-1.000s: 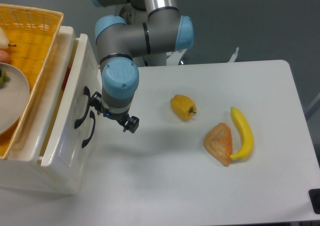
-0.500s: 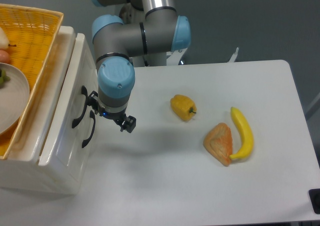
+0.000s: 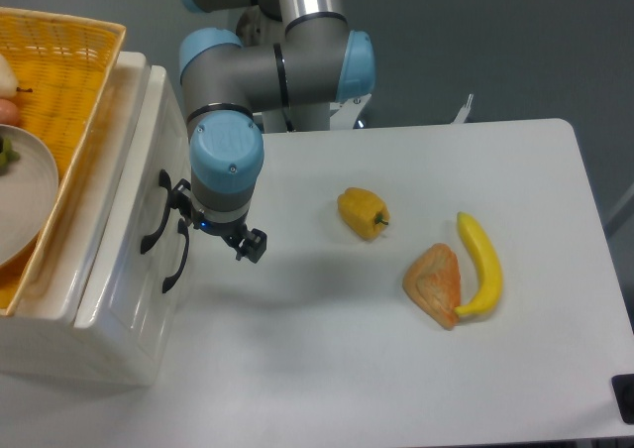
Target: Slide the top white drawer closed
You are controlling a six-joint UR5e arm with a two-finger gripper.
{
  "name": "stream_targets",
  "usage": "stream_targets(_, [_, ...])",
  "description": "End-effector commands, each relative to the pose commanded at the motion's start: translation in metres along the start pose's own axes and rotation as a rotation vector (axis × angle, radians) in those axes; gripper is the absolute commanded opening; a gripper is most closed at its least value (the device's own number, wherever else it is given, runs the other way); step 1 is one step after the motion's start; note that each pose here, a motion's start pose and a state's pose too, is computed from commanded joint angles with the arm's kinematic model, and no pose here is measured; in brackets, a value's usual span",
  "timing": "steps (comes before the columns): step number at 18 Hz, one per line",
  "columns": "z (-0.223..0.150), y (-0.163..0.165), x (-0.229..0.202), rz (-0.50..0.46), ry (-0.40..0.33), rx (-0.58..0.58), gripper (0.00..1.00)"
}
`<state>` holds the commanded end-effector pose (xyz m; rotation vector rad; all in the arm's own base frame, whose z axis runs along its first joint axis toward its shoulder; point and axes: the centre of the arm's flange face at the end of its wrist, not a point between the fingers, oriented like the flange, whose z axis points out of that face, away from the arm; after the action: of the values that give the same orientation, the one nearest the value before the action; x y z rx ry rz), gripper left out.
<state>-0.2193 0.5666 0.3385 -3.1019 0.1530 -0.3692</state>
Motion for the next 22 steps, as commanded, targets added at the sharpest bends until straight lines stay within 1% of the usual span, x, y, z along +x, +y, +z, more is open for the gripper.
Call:
stream_targets(4, [-0.004, 0.004, -0.007, -0.003, -0.008, 0.004, 1.0])
stream_targets(7, [-0.017, 0.013, -0.022, -0.024, -0.024, 0.021, 1.0])
stream_targets(10, [-0.03, 0.027, -0.038, 0.023, -0.07, 0.001, 1.0])
stream_targets(12, [-0.036, 0.038, -0.051, 0.044, -0.084, -0.003, 1.0])
stream_targets(14, [-0.053, 0.055, -0.062, 0.057, -0.101, 0.014, 1.0])
stream_targets(16, [-0.06, 0.068, -0.069, 0.094, -0.111, 0.012, 1.0])
stream_targets(17, [-0.064, 0.076, -0.074, 0.107, -0.128, -0.004, 1.0])
stream_targets(20, [-0.072, 0.086, -0.079, 0.152, -0.19, -0.079, 1.0])
stream_targets(22, [-0.077, 0.095, -0.087, 0.136, -0.202, -0.088, 1.0])
